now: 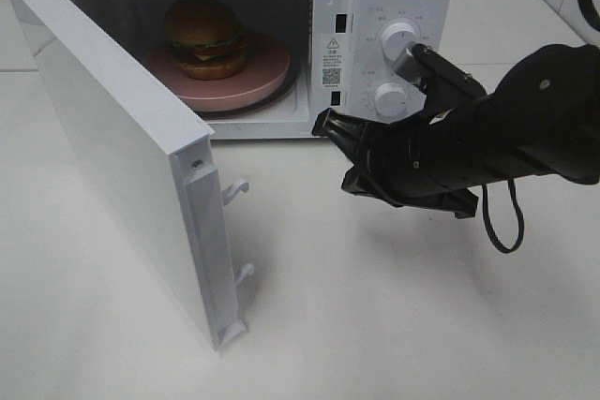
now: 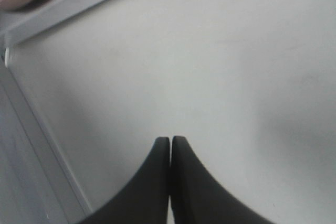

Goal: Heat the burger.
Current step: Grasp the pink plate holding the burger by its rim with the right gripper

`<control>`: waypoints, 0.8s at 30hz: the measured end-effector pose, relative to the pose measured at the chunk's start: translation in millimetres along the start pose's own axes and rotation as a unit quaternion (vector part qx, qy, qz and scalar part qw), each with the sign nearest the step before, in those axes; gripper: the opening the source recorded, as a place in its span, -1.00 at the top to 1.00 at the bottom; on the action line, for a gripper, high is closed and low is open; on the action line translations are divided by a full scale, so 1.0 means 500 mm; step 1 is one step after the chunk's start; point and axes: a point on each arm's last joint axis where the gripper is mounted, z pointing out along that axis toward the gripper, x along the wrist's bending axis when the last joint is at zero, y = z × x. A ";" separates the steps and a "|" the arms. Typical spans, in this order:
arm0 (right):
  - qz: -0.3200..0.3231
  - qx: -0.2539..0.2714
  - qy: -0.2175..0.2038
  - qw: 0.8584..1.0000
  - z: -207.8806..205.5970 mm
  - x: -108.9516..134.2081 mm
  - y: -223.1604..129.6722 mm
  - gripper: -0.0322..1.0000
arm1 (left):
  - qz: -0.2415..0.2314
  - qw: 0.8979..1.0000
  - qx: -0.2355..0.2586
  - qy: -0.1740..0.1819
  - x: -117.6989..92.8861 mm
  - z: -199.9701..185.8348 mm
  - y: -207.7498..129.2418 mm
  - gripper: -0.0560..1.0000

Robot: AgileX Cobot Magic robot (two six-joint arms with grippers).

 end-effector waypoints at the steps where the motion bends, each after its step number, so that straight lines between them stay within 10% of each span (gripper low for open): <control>1: -0.031 0.021 0.000 0.999 -0.006 -0.001 -0.003 0.92 | 0.000 1.000 0.000 0.000 0.000 0.000 0.000 -0.99; 11: -0.187 0.118 0.007 0.975 -0.032 -0.008 -0.023 0.92 | 0.000 1.000 0.000 0.000 0.000 0.000 0.000 -0.99; 19: -0.376 0.221 0.024 0.900 -0.056 0.008 -0.030 0.92 | 0.000 1.000 0.000 0.000 0.000 0.000 0.000 -0.99; 21: -0.456 0.261 0.027 0.851 -0.070 0.015 -0.025 0.92 | 0.000 1.000 0.000 0.000 0.000 0.000 0.000 -0.99; 24: -0.472 0.267 0.027 0.840 -0.073 0.016 -0.023 0.92 | 0.000 1.000 0.000 0.000 0.000 0.000 0.000 -0.99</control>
